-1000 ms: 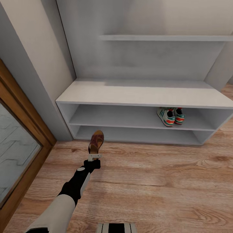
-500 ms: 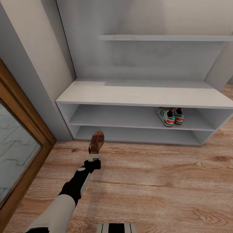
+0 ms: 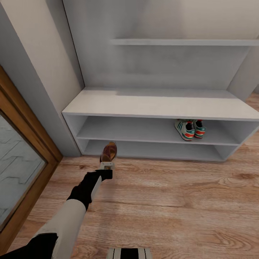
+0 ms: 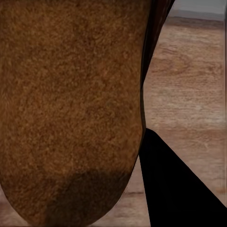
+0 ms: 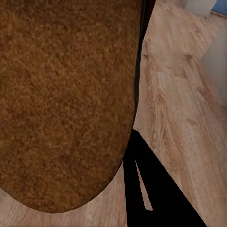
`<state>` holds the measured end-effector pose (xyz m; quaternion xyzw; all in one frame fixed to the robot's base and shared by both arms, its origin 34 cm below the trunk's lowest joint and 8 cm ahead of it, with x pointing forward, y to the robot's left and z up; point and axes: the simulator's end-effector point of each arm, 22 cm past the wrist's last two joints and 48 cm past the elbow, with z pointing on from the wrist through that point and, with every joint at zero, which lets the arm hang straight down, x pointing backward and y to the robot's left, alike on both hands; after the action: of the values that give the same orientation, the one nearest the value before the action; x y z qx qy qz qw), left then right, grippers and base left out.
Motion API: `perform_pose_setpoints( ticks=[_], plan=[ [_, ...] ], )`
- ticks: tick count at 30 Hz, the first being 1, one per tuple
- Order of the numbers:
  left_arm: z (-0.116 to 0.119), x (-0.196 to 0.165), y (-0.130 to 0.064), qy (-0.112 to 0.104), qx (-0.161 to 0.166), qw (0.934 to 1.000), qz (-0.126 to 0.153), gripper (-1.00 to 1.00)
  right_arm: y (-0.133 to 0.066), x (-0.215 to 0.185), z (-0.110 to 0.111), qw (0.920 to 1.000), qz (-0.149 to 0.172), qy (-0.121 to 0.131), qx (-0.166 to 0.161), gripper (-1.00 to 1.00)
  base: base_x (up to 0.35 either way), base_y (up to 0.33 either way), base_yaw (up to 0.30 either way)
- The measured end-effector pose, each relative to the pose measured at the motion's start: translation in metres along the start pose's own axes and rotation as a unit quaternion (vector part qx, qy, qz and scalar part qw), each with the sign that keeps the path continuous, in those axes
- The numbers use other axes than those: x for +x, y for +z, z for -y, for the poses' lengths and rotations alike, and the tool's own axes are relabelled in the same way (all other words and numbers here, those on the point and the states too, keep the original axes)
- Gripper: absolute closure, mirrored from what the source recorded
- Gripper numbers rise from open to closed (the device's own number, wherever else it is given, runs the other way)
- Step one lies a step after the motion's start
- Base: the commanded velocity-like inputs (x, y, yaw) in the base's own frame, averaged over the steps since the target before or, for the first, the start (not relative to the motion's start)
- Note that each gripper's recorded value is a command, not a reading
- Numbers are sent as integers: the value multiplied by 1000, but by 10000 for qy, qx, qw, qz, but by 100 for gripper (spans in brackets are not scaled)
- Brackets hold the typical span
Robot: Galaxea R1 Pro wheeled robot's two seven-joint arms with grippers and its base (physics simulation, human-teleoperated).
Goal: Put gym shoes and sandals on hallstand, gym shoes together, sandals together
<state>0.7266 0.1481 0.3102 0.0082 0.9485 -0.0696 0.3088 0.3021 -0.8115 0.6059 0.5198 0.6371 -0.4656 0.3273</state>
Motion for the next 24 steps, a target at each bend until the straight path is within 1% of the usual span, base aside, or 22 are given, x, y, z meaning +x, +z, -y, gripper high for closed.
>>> perform_pose_setpoints(
  ticks=[2,4,6,8,10,11,13,14,15,17,20,22,24],
  plan=[
    [-1,-12,-1,17,-32,10000,31,100,0,0,0,10000,2,4,4,100,0,0,0],
    [-5,-21,-3,39,-150,9999,35,100,0,-1,1,10000,3,5,5,100,0,0,0],
    [-20,-33,-6,62,-491,9987,95,100,0,-1,1,10000,4,7,4,100,0,0,0],
    [-38,-45,-12,54,-903,9957,203,100,0,-1,1,10000,5,4,9,100,0,0,0],
    [-51,-54,-17,52,-1203,9923,289,100,0,-1,1,10000,5,2,12,100,0,0,0],
    [-51,-54,-17,48,-1227,9920,298,100,0,-1,1,10000,5,1,13,100,0,0,0],
    [-51,-58,-19,125,-1286,9910,337,100,0,-1,1,10000,5,0,14,100,0,0,0],
    [-41,-64,-19,335,-1264,9905,415,100,0,-1,1,10000,6,-2,17,100,0,0,0],
    [-39,-65,-19,410,-1269,9901,439,100,0,-1,1,10000,6,-2,16,100,0,0,0],
    [-35,-67,-19,482,-1239,9900,477,100,0,-1,1,10000,6,-6,19,100,0,0,0],
    [-32,-68,-19,507,-1205,9902,487,100,0,-1,1,10000,6,-5,19,100,35,-29,0],
    [-27,-67,-18,519,-1107,9913,484,100,0,-1,1,10000,6,-4,19,100,131,-114,0],
    [-18,-67,-16,551,-918,9931,478,100,0,-1,1,10000,6,-4,19,100,174,-157,0]
  ],
)
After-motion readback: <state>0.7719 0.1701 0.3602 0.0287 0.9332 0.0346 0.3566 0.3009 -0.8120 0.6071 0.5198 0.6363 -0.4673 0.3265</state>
